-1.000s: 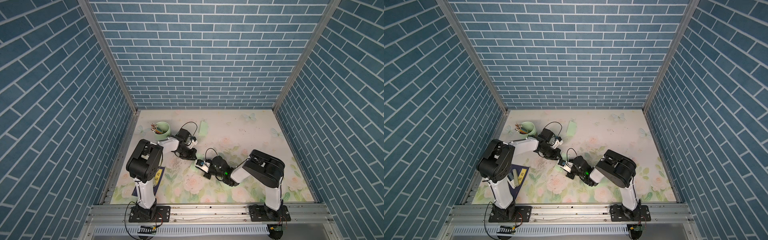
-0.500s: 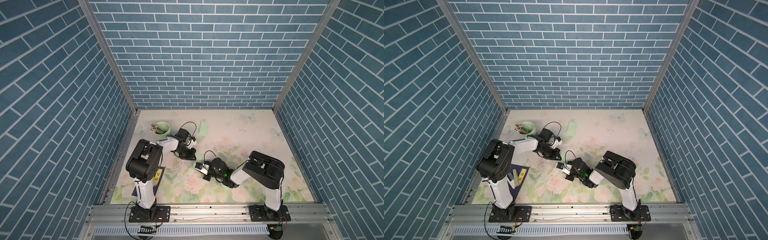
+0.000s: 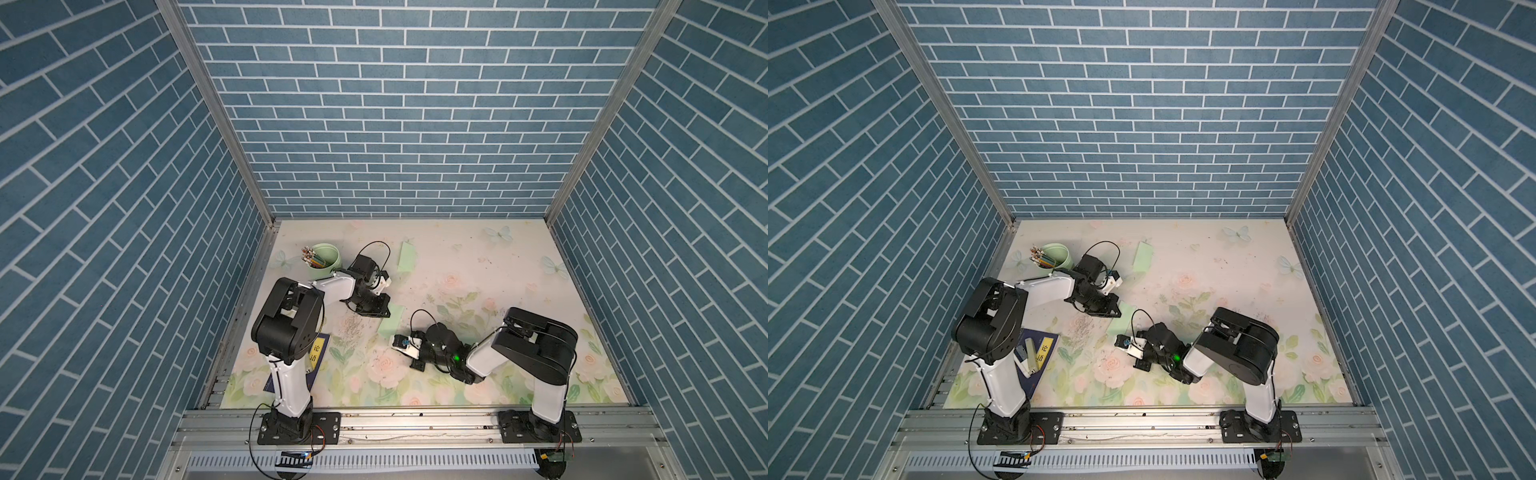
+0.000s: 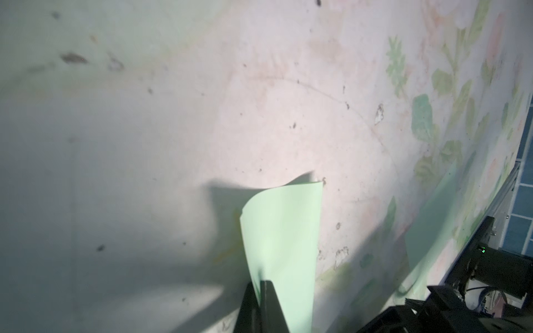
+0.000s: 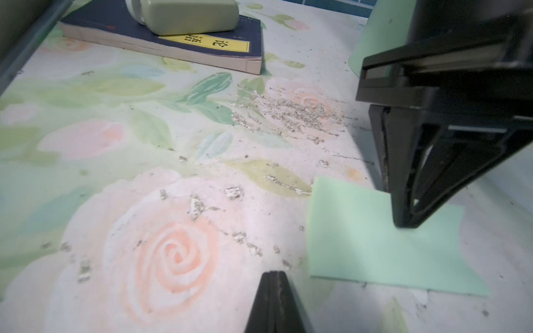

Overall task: Fold the square paper along the opposite sides
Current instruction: Smooth out the paper at the center of the board.

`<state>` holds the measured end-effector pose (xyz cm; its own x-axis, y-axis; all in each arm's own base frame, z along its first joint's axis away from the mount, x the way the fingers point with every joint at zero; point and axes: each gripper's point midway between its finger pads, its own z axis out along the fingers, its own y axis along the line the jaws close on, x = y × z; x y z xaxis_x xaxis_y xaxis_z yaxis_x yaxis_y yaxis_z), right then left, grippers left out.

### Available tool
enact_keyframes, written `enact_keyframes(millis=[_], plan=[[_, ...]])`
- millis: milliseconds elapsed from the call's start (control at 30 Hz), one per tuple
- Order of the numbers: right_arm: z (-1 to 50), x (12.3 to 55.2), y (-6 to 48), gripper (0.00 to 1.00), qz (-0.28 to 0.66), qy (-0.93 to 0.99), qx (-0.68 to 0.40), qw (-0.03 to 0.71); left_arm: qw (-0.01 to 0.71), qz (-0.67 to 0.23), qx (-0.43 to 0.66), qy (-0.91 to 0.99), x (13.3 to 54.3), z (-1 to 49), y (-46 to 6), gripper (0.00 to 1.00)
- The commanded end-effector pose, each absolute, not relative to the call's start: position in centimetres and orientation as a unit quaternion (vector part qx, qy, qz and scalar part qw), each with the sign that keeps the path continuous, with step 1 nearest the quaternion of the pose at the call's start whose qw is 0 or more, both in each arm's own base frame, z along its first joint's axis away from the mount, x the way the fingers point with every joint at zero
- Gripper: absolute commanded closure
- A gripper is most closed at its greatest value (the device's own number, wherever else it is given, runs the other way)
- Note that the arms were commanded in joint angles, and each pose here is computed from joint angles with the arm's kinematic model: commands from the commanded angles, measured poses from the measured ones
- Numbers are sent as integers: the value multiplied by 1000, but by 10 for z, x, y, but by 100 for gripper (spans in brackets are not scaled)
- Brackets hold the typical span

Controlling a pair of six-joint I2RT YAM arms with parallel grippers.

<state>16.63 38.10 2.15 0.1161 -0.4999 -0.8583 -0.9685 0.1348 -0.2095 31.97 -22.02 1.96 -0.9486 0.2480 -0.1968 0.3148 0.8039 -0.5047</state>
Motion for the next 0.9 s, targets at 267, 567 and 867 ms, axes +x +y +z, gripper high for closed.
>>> enact_keyframes(millis=[267, 567, 867], plan=[[73, 254, 348, 100, 239, 707, -441, 499, 69, -274, 94, 955, 299, 15, -214, 100], [51, 280, 385, 100, 239, 708, -438, 500, 94, -275, 48, 956, 296, 22, -215, 100], [21, 274, 393, 100, 230, 721, -458, 467, 95, -273, 40, 956, 297, 19, -214, 100]])
